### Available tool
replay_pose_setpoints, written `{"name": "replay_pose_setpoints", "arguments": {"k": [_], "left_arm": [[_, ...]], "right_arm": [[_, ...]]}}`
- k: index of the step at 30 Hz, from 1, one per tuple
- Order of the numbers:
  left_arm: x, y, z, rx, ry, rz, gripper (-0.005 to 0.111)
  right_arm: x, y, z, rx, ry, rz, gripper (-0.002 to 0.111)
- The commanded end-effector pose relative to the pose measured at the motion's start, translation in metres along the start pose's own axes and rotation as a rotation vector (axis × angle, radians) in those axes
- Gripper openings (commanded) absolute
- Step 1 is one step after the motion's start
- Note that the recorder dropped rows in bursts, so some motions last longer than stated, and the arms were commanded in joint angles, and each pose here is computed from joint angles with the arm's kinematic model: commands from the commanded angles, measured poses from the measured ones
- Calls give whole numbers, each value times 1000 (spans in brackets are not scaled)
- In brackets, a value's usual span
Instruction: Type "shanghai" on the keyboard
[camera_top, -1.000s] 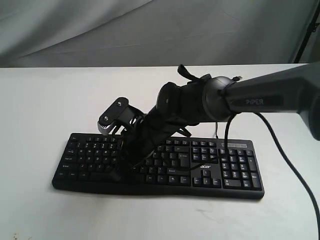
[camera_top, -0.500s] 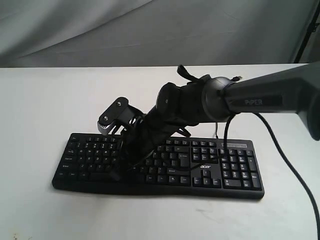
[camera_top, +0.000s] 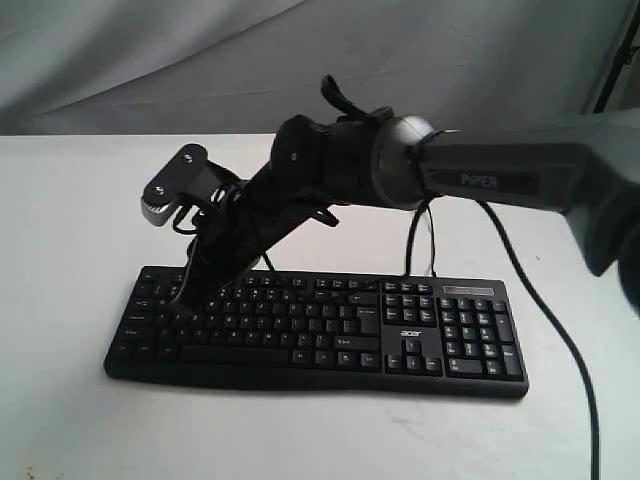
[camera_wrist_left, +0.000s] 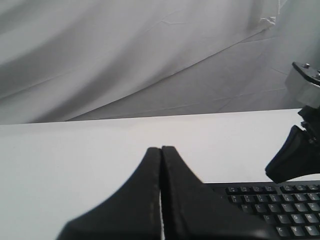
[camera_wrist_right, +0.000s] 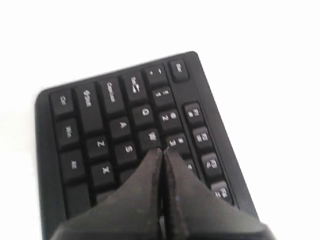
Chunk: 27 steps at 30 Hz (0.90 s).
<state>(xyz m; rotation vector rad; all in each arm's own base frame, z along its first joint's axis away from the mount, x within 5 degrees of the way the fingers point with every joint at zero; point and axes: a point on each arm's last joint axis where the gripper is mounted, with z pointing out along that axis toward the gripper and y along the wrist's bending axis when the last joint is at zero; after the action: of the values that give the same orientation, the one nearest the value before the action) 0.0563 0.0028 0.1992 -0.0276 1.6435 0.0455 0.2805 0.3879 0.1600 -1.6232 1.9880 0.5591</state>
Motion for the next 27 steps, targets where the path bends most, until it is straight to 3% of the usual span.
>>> {"name": "replay_pose_setpoints", "arguments": {"k": [1, 12, 27], "left_arm": [[0, 0, 0, 7, -6, -4, 0], [0, 0, 0, 7, -6, -4, 0], [0, 0, 0, 7, -6, -4, 0]], "right_arm": [[-12, 6, 24, -68, 27, -16, 0], [-32, 10, 50, -102, 80, -71, 0], [-23, 14, 62, -125, 115, -67, 0]]}}
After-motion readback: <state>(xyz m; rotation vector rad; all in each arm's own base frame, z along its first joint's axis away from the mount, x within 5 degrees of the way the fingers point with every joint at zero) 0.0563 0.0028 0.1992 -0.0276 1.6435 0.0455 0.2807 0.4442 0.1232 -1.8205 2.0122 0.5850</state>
